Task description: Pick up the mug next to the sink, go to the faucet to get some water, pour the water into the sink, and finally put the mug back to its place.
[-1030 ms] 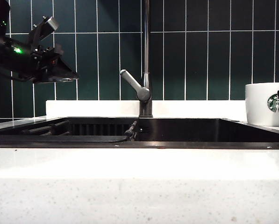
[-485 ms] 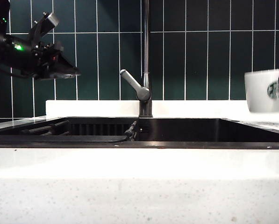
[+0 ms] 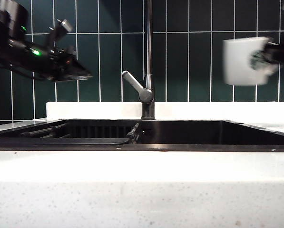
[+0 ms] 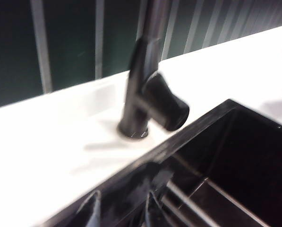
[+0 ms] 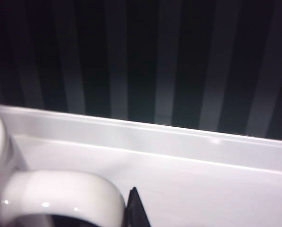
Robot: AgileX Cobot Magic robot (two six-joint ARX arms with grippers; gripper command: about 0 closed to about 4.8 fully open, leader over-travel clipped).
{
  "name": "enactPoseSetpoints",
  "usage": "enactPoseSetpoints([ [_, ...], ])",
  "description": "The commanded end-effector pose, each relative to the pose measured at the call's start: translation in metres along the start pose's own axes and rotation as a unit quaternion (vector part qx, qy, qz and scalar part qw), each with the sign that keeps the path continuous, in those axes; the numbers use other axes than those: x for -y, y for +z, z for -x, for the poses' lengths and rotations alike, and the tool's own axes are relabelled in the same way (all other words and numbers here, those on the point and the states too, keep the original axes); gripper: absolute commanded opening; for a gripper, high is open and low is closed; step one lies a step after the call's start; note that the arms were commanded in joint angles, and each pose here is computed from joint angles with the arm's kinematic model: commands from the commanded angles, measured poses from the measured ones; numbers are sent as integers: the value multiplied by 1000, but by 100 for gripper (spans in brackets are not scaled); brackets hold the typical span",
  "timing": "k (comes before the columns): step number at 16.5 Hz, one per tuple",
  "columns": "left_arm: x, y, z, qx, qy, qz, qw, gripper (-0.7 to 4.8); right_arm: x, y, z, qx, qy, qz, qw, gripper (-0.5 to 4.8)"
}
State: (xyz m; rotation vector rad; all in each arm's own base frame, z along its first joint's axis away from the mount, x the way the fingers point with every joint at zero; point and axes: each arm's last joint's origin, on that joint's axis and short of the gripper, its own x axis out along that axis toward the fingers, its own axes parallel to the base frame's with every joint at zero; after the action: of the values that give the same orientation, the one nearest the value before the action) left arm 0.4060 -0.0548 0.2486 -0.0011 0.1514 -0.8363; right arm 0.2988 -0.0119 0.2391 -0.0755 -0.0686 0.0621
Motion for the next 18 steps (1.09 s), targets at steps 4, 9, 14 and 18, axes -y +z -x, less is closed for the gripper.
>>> enactPoseSetpoints([
  [4,-23,11,-31,19,-95,-18,995,126,-58,56,-34,-47,103,-17,993,-1],
  [9,-32,9,-70,29,-138,-32,990,128,-103,89,-64,-98,167,-15,981,-1],
  [14,-32,29,-90,58,-145,-68,985,162,-114,104,-80,-101,184,-64,976,-1],
  [18,-37,25,-98,60,-144,-70,985,178,-117,117,-81,-83,207,-69,972,-1],
])
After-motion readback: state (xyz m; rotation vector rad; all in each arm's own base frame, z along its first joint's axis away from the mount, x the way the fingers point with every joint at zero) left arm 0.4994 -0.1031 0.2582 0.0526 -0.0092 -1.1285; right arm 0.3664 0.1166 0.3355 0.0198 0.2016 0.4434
